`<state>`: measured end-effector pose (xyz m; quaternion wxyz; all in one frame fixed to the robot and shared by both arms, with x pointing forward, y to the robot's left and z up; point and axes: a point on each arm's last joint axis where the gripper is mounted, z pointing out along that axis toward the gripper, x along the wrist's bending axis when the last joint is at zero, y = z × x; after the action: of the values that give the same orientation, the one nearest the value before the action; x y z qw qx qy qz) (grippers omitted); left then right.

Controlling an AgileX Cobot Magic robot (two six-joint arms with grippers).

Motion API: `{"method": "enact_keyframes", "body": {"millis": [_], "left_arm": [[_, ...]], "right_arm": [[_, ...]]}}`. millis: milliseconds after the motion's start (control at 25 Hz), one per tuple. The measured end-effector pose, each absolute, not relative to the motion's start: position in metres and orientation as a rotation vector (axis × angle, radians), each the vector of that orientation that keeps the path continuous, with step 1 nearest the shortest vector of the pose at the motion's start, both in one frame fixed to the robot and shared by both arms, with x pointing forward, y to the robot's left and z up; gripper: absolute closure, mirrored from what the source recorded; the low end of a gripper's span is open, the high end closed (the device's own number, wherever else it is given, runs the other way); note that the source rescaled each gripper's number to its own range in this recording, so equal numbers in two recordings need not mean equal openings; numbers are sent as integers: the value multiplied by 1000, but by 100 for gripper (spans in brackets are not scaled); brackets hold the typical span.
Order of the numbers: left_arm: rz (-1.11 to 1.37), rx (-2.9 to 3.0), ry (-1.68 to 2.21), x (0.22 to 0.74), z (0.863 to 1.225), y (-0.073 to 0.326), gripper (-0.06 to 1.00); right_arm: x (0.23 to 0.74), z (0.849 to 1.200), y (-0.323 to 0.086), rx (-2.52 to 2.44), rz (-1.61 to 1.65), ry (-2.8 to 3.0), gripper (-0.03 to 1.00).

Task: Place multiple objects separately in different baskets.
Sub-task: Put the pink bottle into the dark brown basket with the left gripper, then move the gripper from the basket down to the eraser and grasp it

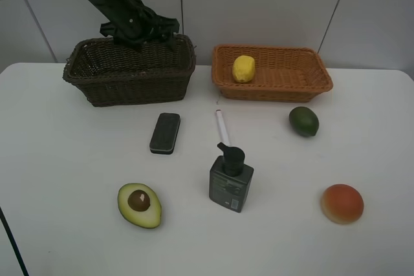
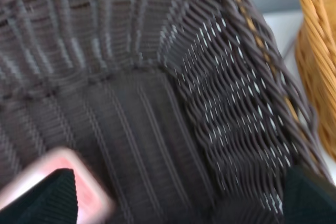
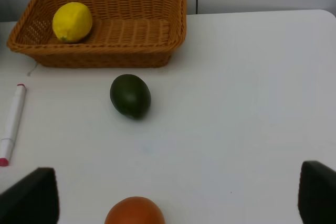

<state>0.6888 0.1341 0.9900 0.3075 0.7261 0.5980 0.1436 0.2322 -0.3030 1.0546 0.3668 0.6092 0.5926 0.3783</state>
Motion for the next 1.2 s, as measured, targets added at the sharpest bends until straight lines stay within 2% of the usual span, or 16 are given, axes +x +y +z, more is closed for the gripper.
{"method": "enact_keyframes", "body": {"millis": [240,360,600,760,1200], "left_arm": [[153,2082,1743,655,1059,138,-5],[113,2126,1829,640,1062,132,-5],[29,2296,1893,604,1017,97,-5],[-35,2358,1992,584,982,95,-5],[63,2246,1916,602,896,86,-5]], "right_arm": [[232,1055,-303,1565,972,1523,-3],[232,1055,-303,1565,972,1523,-3],[232,1055,-303,1565,972,1523,-3],[232,1055,-303,1565,972,1523,-3],[232,1055,-303,1565,972,1523,-3]]}}
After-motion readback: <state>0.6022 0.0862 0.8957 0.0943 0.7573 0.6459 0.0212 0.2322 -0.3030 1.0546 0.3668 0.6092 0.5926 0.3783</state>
